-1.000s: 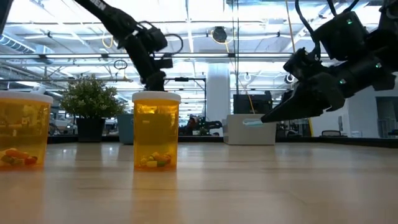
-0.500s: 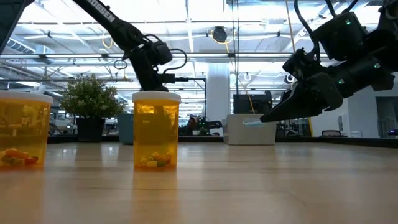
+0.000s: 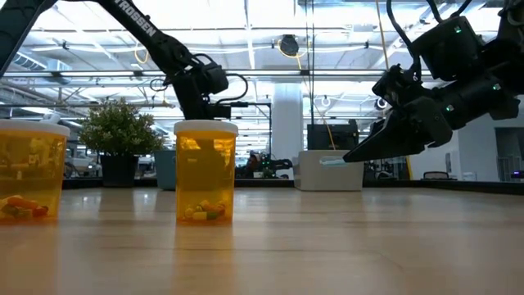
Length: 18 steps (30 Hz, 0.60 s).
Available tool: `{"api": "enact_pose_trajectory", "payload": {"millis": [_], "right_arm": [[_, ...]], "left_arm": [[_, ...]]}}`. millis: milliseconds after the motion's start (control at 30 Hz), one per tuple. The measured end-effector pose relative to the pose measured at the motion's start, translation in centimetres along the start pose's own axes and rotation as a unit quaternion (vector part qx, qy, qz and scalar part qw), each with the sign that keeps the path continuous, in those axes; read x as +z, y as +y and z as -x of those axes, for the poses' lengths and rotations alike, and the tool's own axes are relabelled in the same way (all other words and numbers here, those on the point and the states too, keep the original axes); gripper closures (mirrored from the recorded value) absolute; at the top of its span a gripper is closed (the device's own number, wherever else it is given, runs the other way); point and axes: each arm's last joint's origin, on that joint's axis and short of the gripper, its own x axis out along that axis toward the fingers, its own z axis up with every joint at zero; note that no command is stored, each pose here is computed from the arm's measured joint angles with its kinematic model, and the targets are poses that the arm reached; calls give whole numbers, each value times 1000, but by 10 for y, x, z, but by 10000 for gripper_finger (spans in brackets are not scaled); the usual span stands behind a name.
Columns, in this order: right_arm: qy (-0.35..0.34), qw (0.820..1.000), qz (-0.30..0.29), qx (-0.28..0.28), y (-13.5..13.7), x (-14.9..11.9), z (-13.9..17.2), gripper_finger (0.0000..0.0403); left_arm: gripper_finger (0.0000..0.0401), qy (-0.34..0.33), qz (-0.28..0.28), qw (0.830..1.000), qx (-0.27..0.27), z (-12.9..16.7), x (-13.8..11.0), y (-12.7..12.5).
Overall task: Pick and place medicine bottles into bin by pill shape (circle, oval)
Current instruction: Put the orange pill bottle into the green bin
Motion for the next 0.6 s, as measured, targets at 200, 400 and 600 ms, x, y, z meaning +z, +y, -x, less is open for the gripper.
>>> {"api": "enact_pose_trajectory", "payload": {"millis": [200,400,600], "right_arm": [[0,1000,0,0,0,0,0,149],[0,1000,1,0,0,0,0,149],[0,1000,1,0,0,0,0,149]], "left_arm": [[180,16,1,1000,-5,0,-4,0],[180,16,0,1000,-10,0,-4,0],[166,12,0,1000,-20,0,-4,0]]}}
